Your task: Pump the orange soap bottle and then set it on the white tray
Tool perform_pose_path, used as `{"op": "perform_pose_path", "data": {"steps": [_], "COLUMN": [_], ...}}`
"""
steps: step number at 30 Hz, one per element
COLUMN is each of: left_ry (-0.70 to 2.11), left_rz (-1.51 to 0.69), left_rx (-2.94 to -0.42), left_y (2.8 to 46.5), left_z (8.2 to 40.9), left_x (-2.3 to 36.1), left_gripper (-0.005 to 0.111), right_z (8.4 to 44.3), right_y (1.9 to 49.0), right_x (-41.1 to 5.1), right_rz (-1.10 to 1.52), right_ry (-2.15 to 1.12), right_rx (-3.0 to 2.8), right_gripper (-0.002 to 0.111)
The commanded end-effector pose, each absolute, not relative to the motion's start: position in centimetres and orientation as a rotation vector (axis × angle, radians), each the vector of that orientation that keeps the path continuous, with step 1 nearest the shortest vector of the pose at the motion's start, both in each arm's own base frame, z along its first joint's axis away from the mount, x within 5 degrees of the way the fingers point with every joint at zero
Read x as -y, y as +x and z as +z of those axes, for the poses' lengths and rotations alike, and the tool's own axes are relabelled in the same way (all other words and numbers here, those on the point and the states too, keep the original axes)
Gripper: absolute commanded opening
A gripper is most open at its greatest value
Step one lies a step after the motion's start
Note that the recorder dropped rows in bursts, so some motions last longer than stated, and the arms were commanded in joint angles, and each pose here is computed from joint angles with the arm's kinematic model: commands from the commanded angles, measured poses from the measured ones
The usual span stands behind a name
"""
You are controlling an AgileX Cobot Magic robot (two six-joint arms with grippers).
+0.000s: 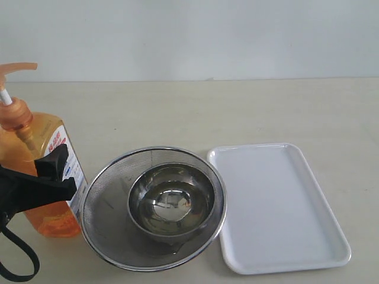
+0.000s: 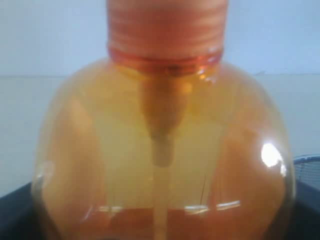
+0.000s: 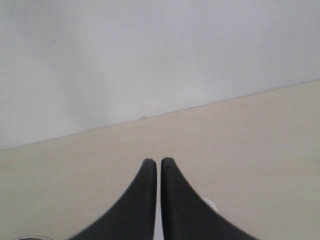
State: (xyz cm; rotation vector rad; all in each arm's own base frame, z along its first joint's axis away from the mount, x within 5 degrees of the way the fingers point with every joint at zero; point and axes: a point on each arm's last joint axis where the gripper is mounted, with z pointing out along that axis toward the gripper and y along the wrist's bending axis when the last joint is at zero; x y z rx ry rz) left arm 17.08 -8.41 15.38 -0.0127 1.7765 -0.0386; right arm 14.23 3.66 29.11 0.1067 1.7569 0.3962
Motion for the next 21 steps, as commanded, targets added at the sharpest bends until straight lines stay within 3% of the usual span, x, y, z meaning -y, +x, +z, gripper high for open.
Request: {"op": "perform_pose_path", "data": {"steps": [1, 10, 21], "left_ry": [0.012, 0.012, 0.012], "left_rz": [-0.008, -0.008, -0.008], "left_rx": [-1.829, -1.829, -1.829], "left_y": [16.9, 16.9, 16.9], "left_z": [14.8, 14.8, 14.8], "left_x": [8.2, 8.2, 8.2], "left_gripper": [0.005, 0.005, 0.005], "right_z": [28.1, 24.9, 22.9], "right_y": [11.0, 6.8, 5.5], "right_x": [-1.4, 0.1, -0.2], "right_rz": [0.336, 0.298, 0.344], "right_ry": [0.193, 0.251, 0.206], "right_rx": [-1.647, -1.486, -1.440], "right_gripper": [0.000, 0.000, 0.000]}}
